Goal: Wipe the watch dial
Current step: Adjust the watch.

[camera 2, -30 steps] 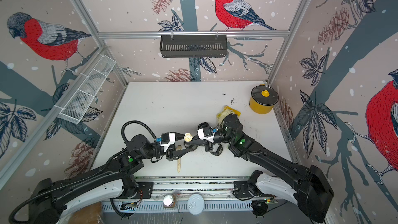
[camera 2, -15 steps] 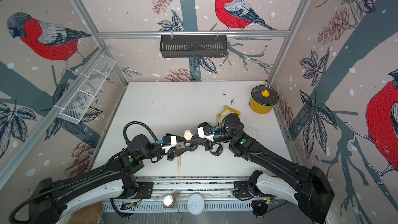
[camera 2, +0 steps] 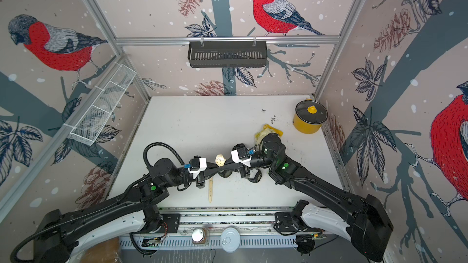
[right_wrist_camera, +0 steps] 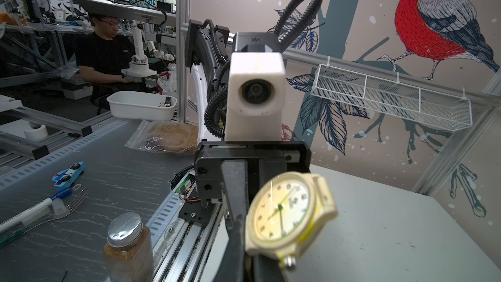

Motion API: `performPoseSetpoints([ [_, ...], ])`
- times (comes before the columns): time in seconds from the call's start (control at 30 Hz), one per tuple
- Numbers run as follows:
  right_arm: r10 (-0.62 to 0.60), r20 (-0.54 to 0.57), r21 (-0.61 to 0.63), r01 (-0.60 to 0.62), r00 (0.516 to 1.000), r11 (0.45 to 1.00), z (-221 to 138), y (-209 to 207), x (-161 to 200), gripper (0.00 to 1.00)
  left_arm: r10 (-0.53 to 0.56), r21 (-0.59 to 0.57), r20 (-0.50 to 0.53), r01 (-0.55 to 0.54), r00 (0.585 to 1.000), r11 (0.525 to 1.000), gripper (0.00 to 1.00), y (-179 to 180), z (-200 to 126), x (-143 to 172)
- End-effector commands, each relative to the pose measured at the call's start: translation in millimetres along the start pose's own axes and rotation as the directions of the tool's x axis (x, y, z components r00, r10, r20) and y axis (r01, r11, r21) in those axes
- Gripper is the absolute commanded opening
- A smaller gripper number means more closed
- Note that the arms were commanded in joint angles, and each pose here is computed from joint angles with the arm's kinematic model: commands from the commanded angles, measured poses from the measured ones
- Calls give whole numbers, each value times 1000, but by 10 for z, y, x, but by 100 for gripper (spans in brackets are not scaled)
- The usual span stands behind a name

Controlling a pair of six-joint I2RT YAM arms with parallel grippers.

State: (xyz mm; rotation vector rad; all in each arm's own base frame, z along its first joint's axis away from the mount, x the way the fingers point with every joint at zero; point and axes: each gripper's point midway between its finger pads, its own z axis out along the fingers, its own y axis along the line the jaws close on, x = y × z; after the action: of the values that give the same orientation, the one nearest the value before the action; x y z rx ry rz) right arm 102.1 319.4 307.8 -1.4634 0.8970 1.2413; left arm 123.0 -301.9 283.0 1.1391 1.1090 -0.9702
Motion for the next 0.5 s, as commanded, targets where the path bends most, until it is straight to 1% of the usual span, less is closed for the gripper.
performPoseSetpoints([
  [0.0,-16,9,-5,16,1000,1000,3,15,-38,11,48,7,18,-48,999,999,4,-6,12,-44],
  [0.1,-11,7,-8,11,1000,1000,2,31,-29,17,66,12,12,-66,998,998,0,-16,16,-26],
  [0.2,-2,6,-5,2,1000,1000,-5,39,-33,22,105,8,0,-105,994,994,0,-12,11,8],
  [0.3,8,-9,7,-8,1000,1000,-11,37,-14,30,108,-20,-11,-109,994,994,0,31,-7,24],
  [0.47,14,-87,87,-7,996,996,-87,-19,121,32,121,-48,2,-120,993,992,0,49,-58,-2],
])
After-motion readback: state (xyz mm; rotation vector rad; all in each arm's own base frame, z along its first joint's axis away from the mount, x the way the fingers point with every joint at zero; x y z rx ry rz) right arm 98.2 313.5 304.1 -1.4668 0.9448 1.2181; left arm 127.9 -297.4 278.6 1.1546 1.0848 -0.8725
